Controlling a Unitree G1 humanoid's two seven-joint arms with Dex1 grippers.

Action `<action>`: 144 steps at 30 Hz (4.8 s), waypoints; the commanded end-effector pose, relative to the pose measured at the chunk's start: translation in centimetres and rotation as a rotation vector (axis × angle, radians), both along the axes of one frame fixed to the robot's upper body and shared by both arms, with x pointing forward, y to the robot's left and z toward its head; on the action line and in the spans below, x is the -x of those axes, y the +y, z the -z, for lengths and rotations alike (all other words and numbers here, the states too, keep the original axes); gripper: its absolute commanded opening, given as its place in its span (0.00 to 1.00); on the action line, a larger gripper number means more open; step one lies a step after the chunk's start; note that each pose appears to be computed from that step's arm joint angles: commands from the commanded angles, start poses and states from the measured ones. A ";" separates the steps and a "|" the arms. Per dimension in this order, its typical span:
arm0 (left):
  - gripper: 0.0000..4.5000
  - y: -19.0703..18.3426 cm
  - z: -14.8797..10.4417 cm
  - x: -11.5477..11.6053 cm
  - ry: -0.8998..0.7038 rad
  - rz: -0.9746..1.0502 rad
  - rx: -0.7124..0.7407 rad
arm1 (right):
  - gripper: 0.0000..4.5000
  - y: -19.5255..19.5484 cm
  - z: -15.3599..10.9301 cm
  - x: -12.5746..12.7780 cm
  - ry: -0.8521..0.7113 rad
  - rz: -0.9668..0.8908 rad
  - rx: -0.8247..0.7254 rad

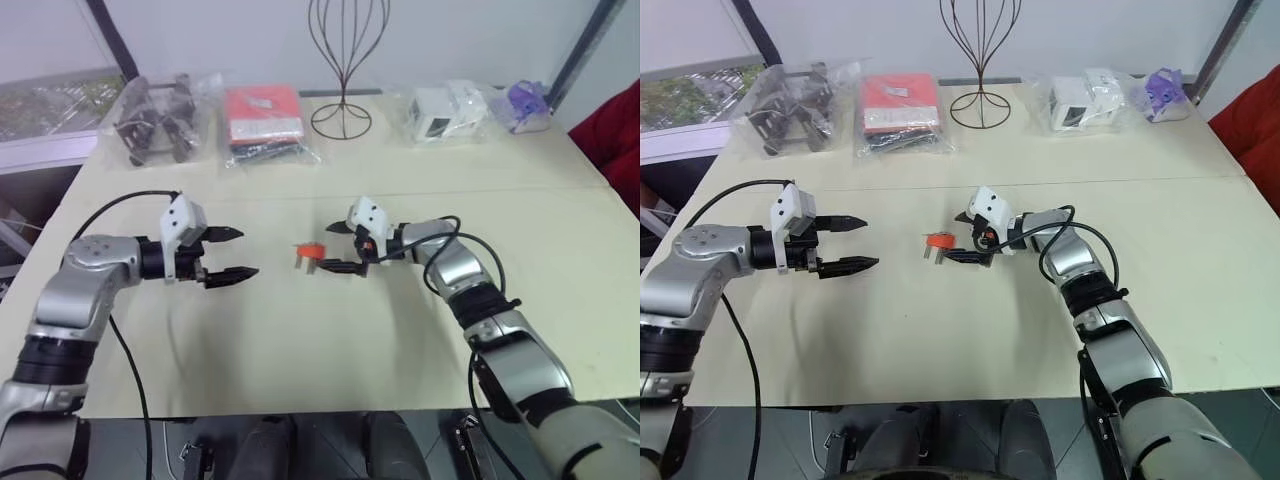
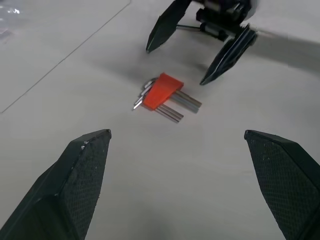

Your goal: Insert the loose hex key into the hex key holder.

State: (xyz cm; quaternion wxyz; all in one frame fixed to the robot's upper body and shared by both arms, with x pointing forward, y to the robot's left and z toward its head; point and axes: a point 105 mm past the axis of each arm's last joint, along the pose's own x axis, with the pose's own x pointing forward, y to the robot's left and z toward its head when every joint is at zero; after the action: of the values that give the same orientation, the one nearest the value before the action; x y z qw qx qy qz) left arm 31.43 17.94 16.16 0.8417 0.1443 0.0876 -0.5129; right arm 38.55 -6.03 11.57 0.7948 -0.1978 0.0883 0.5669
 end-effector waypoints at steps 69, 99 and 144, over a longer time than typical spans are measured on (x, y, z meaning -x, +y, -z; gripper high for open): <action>1.00 -9.9 -9.4 -8.7 -0.018 0.279 0.435 | 0.22 -0.4 -15.6 0.8 -1.546 -0.217 0.354; 0.70 -10.8 -8.0 -9.2 -0.013 0.256 0.438 | 0.22 -0.3 -15.4 1.2 -1.515 -0.188 0.324; 0.00 -7.5 -4.5 -4.7 -0.191 0.124 0.228 | 0.99 -8.5 -6.1 0.7 0.050 0.721 -0.068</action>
State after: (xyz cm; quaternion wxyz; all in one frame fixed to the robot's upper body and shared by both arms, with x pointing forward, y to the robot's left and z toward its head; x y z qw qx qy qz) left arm 36.64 10.51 18.51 0.8228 0.0911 -0.0260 -0.5603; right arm 38.35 -14.77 16.65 0.9445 -0.1303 0.1604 0.2556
